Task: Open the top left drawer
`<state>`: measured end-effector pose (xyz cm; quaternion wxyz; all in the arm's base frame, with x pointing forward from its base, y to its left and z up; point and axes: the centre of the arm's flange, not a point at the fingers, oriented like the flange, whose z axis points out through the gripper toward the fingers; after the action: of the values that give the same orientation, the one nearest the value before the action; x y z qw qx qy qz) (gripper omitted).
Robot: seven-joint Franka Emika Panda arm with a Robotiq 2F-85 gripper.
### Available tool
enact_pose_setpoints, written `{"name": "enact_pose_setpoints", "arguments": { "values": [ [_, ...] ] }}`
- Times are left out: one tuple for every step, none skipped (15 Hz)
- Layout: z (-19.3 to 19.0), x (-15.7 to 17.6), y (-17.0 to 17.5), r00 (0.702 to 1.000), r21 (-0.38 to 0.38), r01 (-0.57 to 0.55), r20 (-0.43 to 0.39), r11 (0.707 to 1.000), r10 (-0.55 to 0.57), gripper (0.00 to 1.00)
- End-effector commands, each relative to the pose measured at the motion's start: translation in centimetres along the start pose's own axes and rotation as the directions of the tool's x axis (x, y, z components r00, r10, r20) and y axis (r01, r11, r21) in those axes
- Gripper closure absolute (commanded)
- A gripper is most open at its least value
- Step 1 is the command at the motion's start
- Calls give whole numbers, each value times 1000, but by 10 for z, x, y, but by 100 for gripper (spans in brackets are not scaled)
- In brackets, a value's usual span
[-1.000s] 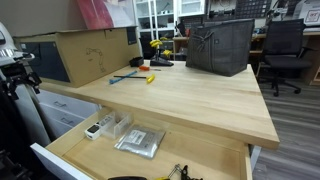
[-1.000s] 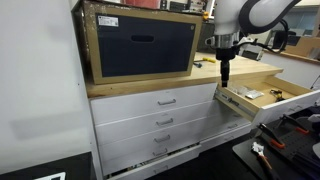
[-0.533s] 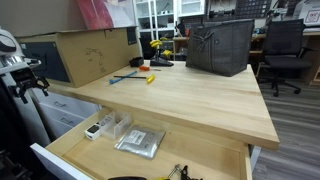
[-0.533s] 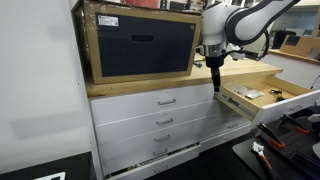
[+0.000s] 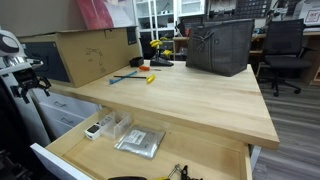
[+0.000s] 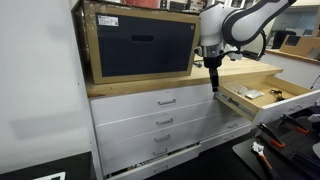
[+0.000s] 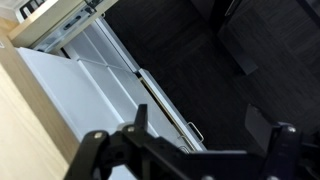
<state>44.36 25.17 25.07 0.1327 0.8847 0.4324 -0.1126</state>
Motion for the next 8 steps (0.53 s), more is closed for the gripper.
{"name": "enact_pose_setpoints", "arguments": {
  "values": [
    [0,0,0,1000,0,0,0,1000,0,0],
    [0,0,0,1000,0,0,0,1000,0,0],
    [0,0,0,1000,0,0,0,1000,0,0],
    [0,0,0,1000,0,0,0,1000,0,0],
    [1,5,0,1000,-23,19,6,1000,-19,0],
    [3,9,-1,999,-25,36,-1,999,-36,0],
    [6,17,-1,999,-35,53,-10,998,-54,0],
    [12,25,-1,997,-44,78,-13,996,-79,0]
  ]
}}
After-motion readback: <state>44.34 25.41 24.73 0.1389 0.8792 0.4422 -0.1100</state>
